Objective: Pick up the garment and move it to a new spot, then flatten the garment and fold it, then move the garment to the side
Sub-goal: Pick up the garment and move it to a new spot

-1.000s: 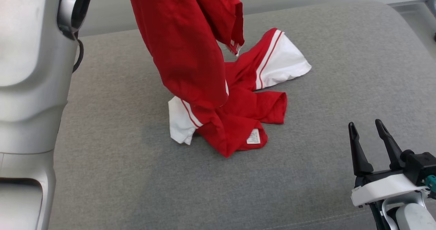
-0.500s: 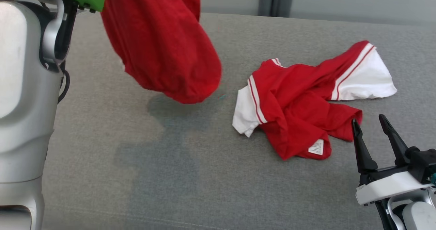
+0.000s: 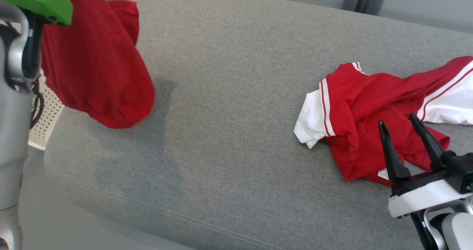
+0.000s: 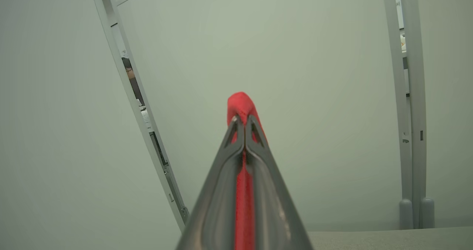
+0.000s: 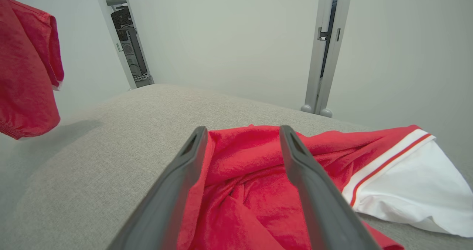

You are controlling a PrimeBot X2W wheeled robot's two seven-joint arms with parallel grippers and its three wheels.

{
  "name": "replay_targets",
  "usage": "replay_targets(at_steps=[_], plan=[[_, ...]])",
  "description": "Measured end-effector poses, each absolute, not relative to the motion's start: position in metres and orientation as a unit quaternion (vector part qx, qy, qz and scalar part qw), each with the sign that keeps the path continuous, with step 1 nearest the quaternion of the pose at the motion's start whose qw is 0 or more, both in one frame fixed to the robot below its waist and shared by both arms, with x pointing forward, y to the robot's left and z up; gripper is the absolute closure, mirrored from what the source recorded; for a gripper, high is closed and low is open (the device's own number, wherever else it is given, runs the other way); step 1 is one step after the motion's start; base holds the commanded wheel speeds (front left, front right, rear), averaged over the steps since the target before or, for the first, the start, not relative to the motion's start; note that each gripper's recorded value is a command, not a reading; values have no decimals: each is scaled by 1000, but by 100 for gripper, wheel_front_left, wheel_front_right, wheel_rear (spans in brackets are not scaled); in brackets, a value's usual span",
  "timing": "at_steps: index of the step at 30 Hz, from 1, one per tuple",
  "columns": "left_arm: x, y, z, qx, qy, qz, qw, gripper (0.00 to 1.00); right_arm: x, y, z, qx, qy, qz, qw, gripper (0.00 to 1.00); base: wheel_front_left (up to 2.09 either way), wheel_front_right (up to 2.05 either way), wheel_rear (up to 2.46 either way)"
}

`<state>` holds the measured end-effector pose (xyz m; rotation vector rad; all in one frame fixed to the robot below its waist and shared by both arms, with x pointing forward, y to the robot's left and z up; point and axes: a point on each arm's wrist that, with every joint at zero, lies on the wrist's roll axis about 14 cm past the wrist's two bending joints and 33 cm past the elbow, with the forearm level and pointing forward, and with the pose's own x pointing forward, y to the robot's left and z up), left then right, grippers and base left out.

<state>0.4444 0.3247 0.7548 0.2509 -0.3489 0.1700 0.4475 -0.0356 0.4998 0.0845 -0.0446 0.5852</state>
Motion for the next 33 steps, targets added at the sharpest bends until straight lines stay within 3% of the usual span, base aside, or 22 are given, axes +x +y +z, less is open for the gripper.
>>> replay_targets(at_steps=[19, 24, 33], plan=[[497, 347, 746, 123, -184, 112, 969, 100, 464, -111, 492, -8, -8, 219, 976, 0, 0, 0, 0], [517, 347, 697, 85, -148, 115, 979, 100, 467, -123, 484, -14, 4, 209, 978, 0, 0, 0, 0], [521, 365, 549, 11, 0, 157, 988, 100, 472, -145, 469, -28, 24, 191, 981, 0, 0, 0, 0]])
